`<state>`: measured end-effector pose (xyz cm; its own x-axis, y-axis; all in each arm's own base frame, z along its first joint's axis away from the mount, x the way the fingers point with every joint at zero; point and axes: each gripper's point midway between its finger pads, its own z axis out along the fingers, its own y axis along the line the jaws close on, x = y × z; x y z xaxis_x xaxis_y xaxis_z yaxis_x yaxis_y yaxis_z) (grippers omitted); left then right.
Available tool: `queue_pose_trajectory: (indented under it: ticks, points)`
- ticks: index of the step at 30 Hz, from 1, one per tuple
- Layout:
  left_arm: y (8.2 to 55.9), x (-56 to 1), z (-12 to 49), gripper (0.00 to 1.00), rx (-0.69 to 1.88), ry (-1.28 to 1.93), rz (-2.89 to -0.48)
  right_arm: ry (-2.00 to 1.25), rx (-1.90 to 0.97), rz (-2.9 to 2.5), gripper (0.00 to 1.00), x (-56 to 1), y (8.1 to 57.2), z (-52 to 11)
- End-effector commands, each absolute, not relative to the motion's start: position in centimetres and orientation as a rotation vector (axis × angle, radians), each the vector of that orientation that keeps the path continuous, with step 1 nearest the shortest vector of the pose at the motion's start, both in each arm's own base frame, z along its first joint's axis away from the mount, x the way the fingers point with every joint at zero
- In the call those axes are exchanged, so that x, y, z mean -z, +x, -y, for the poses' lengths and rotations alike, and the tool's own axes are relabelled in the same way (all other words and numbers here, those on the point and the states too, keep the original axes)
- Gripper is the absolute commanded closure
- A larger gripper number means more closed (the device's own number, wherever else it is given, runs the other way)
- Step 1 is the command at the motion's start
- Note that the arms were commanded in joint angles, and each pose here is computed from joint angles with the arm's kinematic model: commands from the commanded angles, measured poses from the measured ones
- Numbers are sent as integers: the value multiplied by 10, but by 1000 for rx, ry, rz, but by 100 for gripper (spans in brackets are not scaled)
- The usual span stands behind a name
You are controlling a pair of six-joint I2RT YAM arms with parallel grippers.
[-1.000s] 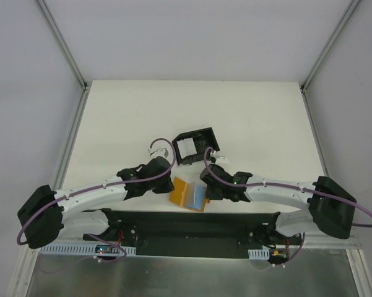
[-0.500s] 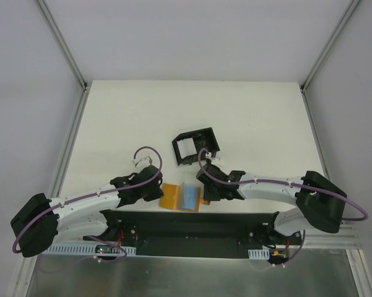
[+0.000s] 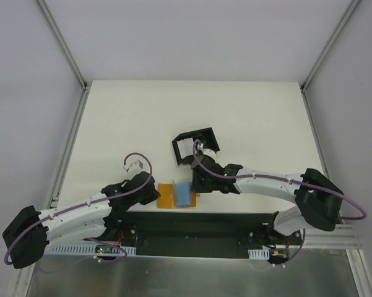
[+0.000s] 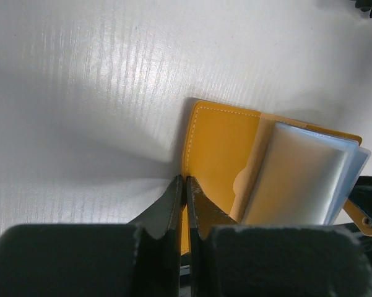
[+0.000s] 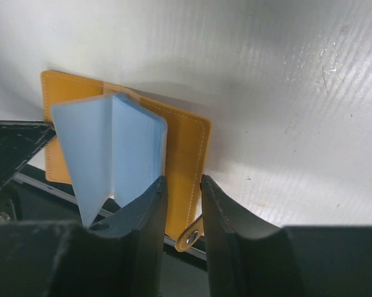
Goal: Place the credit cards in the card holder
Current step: Turn over the card slot in the card holder.
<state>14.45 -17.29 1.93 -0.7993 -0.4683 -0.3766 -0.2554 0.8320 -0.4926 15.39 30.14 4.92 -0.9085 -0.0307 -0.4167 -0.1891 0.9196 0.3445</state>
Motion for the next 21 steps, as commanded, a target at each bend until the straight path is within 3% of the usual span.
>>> queue_pose_trajectory:
  ticks: [1, 11, 21]
  points:
    - [146, -13, 161, 100, 514, -577, -2507, -119, -676, -2555, 68, -85, 166, -320]
    - [149, -20, 166, 100, 535, -568, -2499, -130, -749, -2476, 66, -100, 171, -329]
    - [148, -20, 166, 100, 538, -559, -2500, -110, -768, -2630, 63, -60, 154, -339]
